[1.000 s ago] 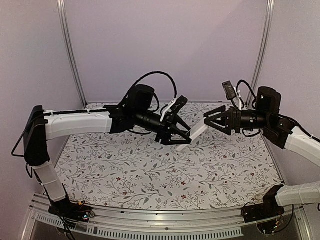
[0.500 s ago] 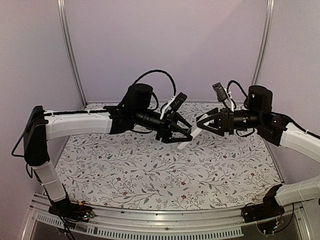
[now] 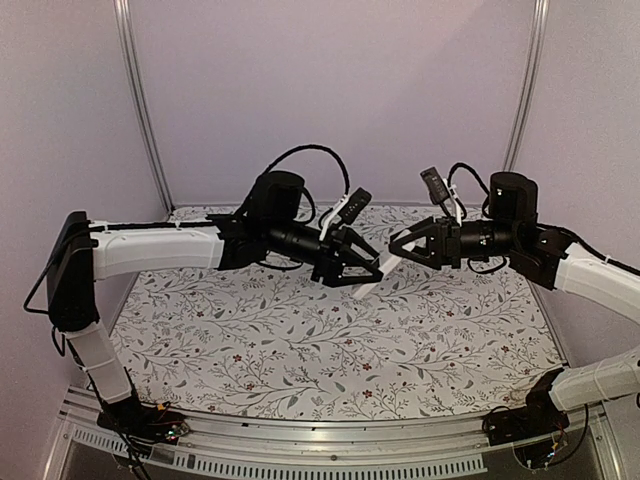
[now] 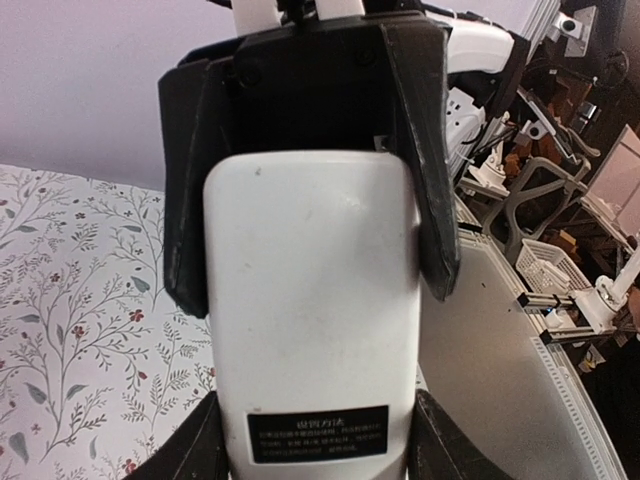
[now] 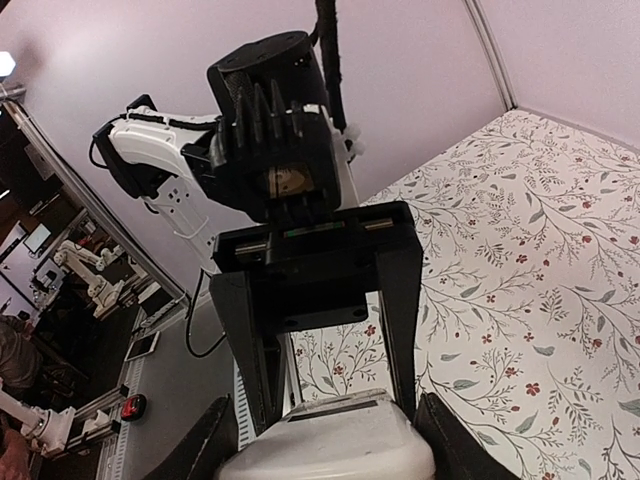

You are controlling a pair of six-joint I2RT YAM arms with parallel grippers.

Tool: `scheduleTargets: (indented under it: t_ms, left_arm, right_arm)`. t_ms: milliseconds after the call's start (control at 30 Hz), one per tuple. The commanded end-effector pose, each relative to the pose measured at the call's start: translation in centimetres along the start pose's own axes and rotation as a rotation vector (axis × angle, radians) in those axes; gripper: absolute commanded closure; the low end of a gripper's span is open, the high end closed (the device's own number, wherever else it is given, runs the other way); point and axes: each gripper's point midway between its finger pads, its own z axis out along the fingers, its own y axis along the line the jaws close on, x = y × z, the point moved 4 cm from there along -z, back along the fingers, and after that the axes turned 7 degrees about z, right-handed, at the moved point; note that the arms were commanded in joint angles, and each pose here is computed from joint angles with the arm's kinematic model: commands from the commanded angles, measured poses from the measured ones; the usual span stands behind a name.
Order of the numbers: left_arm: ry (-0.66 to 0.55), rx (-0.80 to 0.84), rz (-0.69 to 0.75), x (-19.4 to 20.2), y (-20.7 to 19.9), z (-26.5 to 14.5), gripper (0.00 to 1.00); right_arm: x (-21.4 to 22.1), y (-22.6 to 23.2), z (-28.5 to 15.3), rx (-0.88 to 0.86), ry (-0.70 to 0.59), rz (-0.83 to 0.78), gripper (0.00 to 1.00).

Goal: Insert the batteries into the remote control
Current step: Pass from the left arm to the right, then pass from the right arm to the left

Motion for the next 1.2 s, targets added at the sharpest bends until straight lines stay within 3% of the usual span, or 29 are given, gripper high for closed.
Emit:
scheduleTargets:
  t_ms: [0,33,133,267,400,633,733,1167]
  left_arm:
    - [-0.031,-0.107,0.055,-1.0,1.3,-1.1,0.51]
    - [-0.028,-0.122,0.053,-1.0,1.5,-1.2,0.40]
    - [-0.019,-0.228,0.066,-1.0,2.4,-2.2,0.22]
    - [0.036,-0.476,0.099,-0.6,4.1,-4.6,0.20]
    - [0.125,-0.623,0.094,0.1,4.9,-5.6,0.27]
    - [0.302,-0.641,0.086,2.3,5.3,-2.2,0.43]
    - [0.303,-0.615,0.072,2.5,5.3,-0.7,0.48]
    - [0.343,-0.611,0.066,4.0,5.8,2.1,0.53]
  right_arm:
    - [-0.2,-0.7,0.5,0.038,-0.004,0.071,0.78]
    - [-0.3,-1.0,0.5,0.048,-0.008,0.076,0.79]
    - [-0.5,-2.1,0.5,0.087,-0.019,0.112,0.82]
    - [0.0,-5.2,0.4,0.231,-0.009,0.225,0.85]
    - [0.3,-7.4,0.6,0.357,0.024,0.293,0.85]
    - [1.0,-9.7,1.4,0.432,0.045,0.400,0.85]
    - [1.4,-10.3,1.6,0.450,0.052,0.432,0.85]
    - [1.9,-11.3,1.8,0.492,0.062,0.491,0.86]
